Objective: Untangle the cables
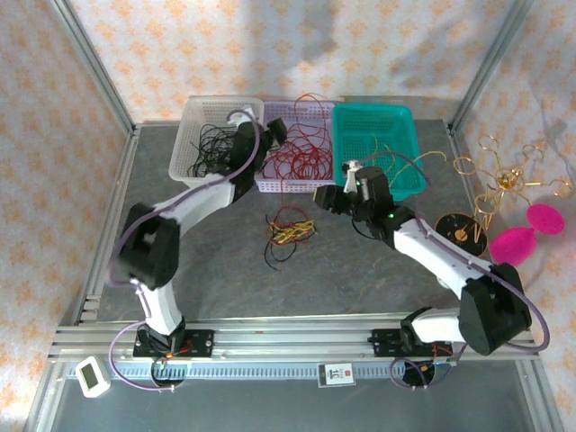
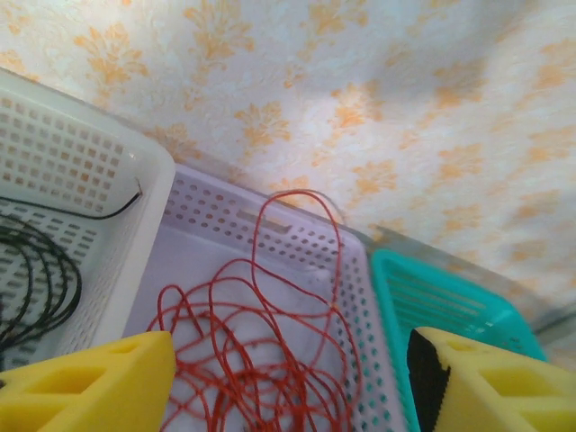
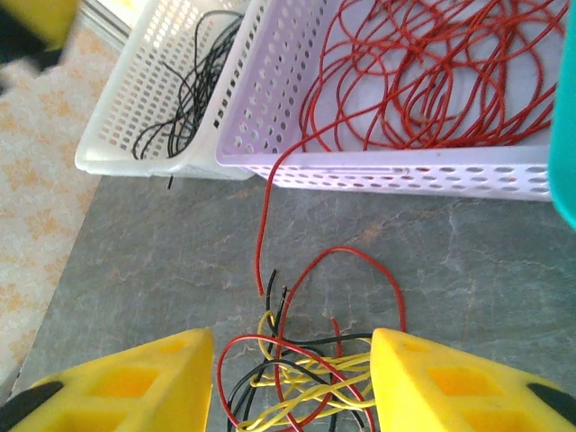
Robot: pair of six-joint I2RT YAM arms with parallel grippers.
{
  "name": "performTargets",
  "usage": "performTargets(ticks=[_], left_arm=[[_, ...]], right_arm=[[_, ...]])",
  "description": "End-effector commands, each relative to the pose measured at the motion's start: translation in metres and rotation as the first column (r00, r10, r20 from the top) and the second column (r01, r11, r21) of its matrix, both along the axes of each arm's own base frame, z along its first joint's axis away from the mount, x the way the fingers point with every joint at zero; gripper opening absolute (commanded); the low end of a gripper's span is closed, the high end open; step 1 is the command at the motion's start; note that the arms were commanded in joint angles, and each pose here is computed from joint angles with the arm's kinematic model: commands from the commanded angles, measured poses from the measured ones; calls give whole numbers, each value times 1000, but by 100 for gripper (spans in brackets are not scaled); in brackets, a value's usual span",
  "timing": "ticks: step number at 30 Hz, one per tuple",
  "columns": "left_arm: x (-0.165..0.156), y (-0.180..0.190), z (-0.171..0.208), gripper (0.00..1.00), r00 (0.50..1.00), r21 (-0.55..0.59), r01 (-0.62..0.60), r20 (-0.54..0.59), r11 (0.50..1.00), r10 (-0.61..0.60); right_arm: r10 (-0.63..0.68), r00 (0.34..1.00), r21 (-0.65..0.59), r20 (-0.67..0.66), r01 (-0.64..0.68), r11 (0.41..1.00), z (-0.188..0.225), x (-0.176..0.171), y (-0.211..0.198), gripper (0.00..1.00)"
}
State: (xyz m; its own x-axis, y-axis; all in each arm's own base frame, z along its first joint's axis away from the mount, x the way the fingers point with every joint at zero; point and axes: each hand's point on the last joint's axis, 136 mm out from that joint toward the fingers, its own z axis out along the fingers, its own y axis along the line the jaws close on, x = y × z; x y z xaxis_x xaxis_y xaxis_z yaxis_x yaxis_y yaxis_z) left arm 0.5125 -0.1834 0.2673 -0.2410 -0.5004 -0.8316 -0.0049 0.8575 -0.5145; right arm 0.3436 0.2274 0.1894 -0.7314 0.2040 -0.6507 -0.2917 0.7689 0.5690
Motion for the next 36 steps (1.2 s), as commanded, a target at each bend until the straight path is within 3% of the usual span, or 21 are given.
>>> performTargets(ticks=[1, 6, 10, 19, 22, 28, 36], left_arm=[[-38, 20, -20, 67, 1000, 21, -7, -20, 1000, 7], [-96, 51, -53, 65, 992, 105, -12, -123, 994, 25], [-133, 66, -74, 64, 987, 102, 4, -158, 995, 12], [-171, 87, -84, 64, 985, 114, -12, -169, 993, 31], [-177, 89, -88, 64, 986, 108, -11, -166, 994, 30], [-184, 95, -84, 63, 989, 108, -22, -144, 994, 37], [-191, 102, -78, 63, 991, 124, -34, -125, 992, 49]], right_arm=[[71, 997, 35, 8, -72, 997, 6, 9, 34, 51], [128, 992, 40, -8, -128, 991, -9, 26, 80, 52], [133, 989, 48, -57, -130, 990, -30, 39, 101, 54], [82, 989, -5, -122, -84, 996, -80, 56, 119, 55], [85, 991, 19, -106, -84, 996, -78, 63, 126, 45], [92, 992, -14, -87, -93, 996, -64, 76, 133, 2], [74, 997, -86, -12, -75, 993, -21, 107, 117, 0]])
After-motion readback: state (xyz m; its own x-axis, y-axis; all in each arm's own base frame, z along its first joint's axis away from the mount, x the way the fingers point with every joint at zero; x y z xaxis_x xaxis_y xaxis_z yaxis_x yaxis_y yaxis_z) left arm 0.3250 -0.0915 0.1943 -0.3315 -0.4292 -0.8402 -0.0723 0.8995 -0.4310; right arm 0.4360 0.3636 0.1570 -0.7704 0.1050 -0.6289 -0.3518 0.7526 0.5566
